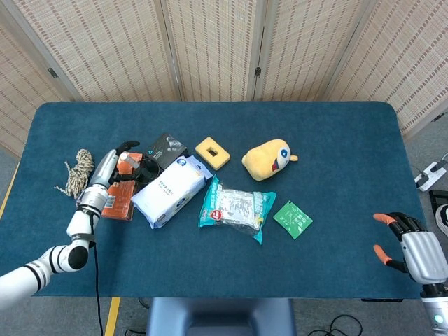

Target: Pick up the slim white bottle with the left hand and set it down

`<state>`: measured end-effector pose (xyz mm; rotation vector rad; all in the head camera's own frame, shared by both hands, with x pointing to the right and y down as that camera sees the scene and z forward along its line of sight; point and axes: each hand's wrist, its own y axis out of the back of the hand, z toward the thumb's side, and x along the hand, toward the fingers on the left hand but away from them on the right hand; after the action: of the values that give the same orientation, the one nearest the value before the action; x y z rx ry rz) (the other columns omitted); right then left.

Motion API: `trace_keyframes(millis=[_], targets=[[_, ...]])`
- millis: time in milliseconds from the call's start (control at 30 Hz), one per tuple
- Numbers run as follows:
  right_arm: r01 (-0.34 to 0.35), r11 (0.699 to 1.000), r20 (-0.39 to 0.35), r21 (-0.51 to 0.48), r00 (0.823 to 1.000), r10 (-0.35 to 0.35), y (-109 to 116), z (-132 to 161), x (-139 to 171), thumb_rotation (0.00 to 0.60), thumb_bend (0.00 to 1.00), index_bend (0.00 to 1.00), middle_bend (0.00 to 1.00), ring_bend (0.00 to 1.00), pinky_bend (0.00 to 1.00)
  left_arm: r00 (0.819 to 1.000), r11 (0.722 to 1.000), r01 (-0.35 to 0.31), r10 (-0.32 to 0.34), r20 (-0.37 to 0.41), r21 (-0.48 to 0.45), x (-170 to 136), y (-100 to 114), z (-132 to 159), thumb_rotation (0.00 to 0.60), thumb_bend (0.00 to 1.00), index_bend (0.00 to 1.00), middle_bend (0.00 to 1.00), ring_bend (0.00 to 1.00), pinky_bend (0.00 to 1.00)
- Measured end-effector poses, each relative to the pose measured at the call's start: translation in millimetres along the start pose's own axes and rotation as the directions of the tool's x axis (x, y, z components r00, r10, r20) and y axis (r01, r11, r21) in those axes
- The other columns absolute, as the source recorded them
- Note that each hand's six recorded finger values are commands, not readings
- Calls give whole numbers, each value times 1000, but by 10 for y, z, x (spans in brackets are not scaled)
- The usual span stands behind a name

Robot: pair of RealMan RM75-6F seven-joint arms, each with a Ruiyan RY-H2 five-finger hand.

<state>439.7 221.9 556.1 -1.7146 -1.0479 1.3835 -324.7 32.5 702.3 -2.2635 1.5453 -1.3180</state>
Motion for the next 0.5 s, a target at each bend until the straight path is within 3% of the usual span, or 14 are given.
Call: trace_keyframes(millis=[200,333,500], targets=[[4,1000,-7,-1,1000,-4,9,3,-17,600,232,251,289,195,250,997,997,-73,73,-8,8,-125,361,-105,600,424,136,163,123,128],[4,1000,-12,-1,1000,-4,10,10,-25,600,233,251,289,195,250,995,994,-104,104,-9,30,-167,483,-143,600,423,160,175,123,129],[6,1000,-24,6,1000,-5,34,40,-59,600,232,251,289,195,250,982,968,-178,185,-22,176,-306,762,-310,600,425,196,184,122,129]])
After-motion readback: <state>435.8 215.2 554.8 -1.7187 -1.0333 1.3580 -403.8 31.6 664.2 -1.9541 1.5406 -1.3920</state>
